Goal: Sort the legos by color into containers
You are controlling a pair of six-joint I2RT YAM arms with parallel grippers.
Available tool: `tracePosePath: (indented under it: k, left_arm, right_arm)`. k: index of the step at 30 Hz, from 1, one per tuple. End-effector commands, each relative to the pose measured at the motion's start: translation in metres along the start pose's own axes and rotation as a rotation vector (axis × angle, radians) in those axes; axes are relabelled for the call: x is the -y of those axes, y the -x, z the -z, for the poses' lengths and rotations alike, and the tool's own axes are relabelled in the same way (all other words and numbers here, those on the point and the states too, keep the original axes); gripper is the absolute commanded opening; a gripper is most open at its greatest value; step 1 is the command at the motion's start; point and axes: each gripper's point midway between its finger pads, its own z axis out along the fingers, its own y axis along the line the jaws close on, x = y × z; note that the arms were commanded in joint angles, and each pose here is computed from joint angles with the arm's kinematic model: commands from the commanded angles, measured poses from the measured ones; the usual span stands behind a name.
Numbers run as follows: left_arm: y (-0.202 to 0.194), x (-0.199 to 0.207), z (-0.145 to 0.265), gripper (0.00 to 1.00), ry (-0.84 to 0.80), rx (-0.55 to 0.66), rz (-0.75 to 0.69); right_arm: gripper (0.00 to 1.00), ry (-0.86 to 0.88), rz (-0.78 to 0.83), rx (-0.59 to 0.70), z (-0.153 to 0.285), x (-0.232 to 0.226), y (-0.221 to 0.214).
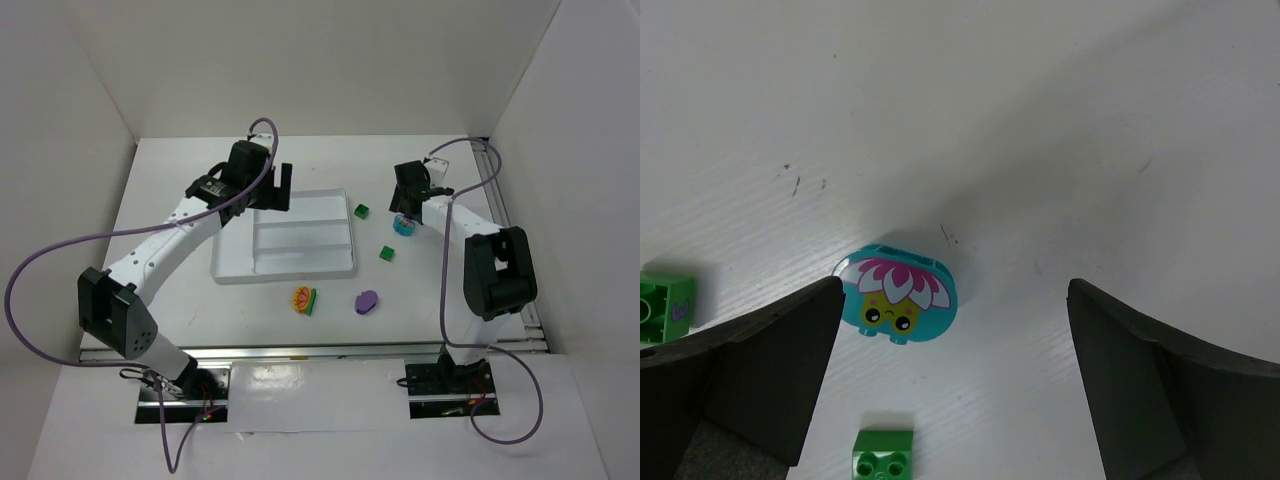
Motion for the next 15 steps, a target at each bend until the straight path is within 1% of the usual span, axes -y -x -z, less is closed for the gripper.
tracePosePath:
  k: [1, 10, 11, 12, 13, 14, 15]
  left_arm:
    - [0.008, 0.005, 0.007, 0.99, -0.020, 0.015, 0.004]
    - [0.009, 0.003, 0.010, 0.99, -0.009, 0.017, 0.018]
    - [0.009, 0.002, 0.010, 0.99, 0.005, 0.022, 0.042]
    - [0.007, -0.001, 0.010, 0.99, 0.017, 0.014, 0.040]
    - [0.004, -0.002, 0.011, 0.99, 0.021, 0.000, 0.037]
    - [0.009, -0.012, 0.010, 0.99, 0.047, -0.005, 0.083]
    - [0.004, -0.020, 0.010, 0.99, 0.058, -0.029, 0.091]
  right_arm:
    - [1.00, 0.026, -0.062, 0.047, 0.011, -0.004, 0.015]
    - [1.00, 0.113, -0.057, 0.043, 0.019, -0.016, 0.017]
    - [1.00, 0.136, -0.035, 0.045, 0.021, -0.022, 0.017]
    - [1.00, 0.156, -0.021, 0.057, 0.025, -0.023, 0.021]
    - [1.00, 0.180, 0.023, 0.059, 0.031, -0.034, 0.017]
    - [1.00, 0.176, 0.072, 0.090, 0.036, -0.039, 0.024]
    - [1.00, 0.178, 0.096, 0.097, 0.039, -0.046, 0.026]
